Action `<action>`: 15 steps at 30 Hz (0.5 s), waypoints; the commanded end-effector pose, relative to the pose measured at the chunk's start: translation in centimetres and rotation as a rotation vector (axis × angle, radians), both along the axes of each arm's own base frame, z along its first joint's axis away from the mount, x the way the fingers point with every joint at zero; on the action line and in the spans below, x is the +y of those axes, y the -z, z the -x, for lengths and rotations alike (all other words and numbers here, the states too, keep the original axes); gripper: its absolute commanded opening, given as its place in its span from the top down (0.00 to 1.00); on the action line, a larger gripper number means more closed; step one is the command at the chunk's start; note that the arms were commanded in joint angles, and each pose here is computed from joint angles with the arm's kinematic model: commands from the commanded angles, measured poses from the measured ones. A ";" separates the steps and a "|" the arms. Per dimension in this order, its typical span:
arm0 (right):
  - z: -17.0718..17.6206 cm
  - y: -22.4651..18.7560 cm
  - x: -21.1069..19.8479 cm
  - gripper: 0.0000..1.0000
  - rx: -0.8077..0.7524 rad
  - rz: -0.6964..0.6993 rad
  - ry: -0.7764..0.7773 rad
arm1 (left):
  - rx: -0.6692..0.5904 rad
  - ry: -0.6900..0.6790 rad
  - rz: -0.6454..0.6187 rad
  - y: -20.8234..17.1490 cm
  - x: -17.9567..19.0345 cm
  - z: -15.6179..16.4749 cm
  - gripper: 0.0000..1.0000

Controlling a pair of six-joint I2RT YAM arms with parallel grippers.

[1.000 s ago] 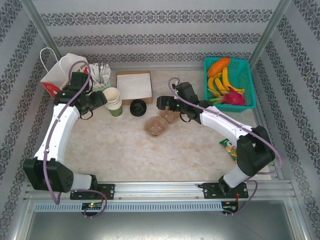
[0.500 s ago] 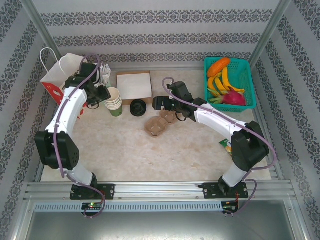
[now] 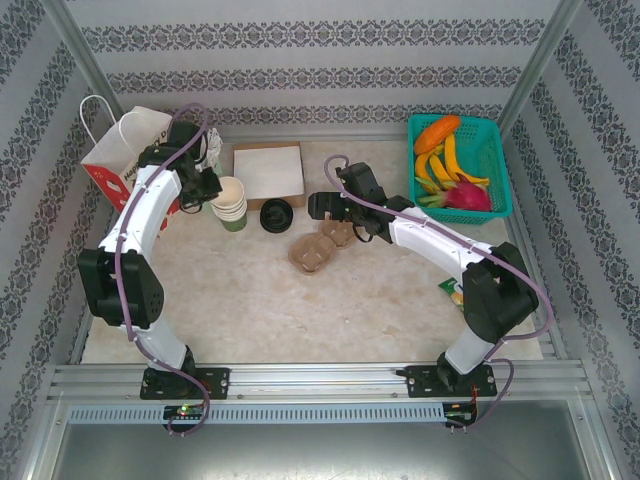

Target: Pack the takeout coffee

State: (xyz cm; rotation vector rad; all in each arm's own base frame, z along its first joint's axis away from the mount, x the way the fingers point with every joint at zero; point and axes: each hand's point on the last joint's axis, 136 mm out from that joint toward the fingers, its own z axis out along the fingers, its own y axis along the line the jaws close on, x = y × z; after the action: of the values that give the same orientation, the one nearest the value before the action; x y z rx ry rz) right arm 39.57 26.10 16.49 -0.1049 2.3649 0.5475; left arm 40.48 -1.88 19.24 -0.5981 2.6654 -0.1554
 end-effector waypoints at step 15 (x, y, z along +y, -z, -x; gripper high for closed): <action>-0.5 -1.5 0.1 0.02 -0.042 0.036 -0.003 | -0.046 0.013 -0.001 -1.9 0.0 -0.4 1.00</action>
State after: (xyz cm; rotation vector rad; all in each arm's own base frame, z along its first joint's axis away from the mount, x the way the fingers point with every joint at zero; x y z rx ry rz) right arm 39.81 25.90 16.92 -0.1069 2.3595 0.5243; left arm 40.47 -1.89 19.66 -0.5805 2.6689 -0.1527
